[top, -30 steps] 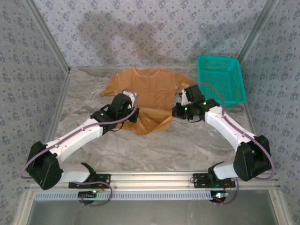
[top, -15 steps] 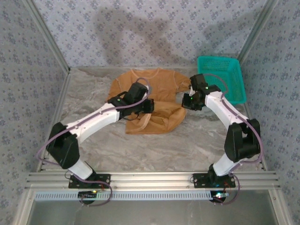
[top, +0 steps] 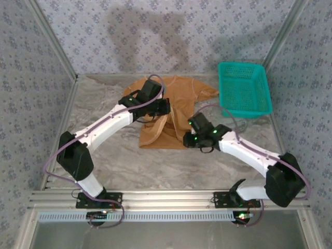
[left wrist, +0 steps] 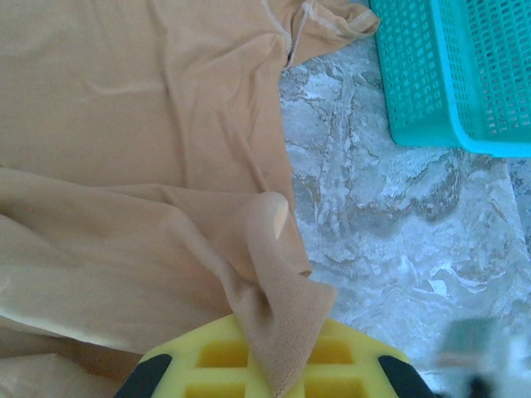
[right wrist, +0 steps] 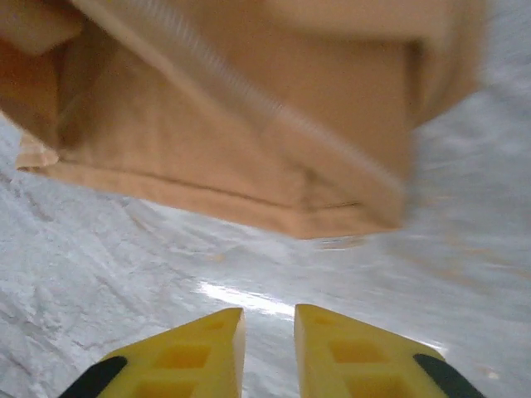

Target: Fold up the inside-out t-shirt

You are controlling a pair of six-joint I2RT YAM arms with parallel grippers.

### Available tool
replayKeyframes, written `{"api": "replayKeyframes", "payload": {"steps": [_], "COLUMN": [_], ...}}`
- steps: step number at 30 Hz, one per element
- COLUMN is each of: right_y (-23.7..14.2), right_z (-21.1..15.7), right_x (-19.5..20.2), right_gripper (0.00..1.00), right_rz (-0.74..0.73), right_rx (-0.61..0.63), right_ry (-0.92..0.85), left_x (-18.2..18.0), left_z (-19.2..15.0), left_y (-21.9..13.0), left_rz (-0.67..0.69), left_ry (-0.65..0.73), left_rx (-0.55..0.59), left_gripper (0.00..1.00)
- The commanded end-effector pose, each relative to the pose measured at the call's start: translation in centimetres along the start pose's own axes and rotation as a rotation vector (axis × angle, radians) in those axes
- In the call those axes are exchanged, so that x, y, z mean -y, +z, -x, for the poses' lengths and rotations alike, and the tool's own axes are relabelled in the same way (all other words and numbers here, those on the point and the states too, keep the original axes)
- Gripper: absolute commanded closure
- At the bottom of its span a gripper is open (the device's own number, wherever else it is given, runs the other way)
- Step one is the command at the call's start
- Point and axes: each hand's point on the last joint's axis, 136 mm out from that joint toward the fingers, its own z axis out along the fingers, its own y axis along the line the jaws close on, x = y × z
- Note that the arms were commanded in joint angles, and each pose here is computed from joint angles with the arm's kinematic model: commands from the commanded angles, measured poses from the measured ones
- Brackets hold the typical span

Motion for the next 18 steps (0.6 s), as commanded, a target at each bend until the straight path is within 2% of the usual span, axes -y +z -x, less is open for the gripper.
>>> {"api": "replayKeyframes", "payload": {"steps": [1, 4, 7, 10, 14, 16, 18], "right_y": [3.2, 5.9, 8.6, 10.4, 11.5, 12.8, 13.9], "right_z": [2.5, 4.8, 8.0, 11.3, 16.2, 17.8, 18.8], "right_x": [-4.2, -6.7, -7.2, -4.6, -2.6, -2.2, -1.9], "right_gripper": [0.82, 0.86, 0.86, 0.86, 0.84, 0.75, 0.58], "right_rz": [0.107, 0.128, 0.098, -0.018, -0.058, -0.054, -0.073], "right_rx": [0.083, 0.111, 0.188, 0.29, 0.396, 0.398, 0.371], "right_ry": [0.048, 0.057, 0.152, 0.286, 0.426, 0.452, 0.46], "left_x": [0.1, 0.6, 1.1, 1.9, 2.9, 4.4, 6.1], "left_z": [0.5, 1.1, 2.2, 2.9, 3.6, 4.0, 4.2], "left_y": [-0.9, -1.7, -3.0, -4.3, -5.8, -6.5, -7.1], "left_rz": [0.015, 0.01, 0.007, -0.015, -0.055, -0.098, -0.142], "left_ry": [-0.015, -0.02, -0.034, -0.054, -0.097, -0.106, -0.102], "left_rx": [-0.007, 0.005, 0.022, 0.047, 0.079, 0.107, 0.113], "left_gripper": [1.0, 1.0, 1.0, 1.0, 1.0, 1.0, 1.0]}}
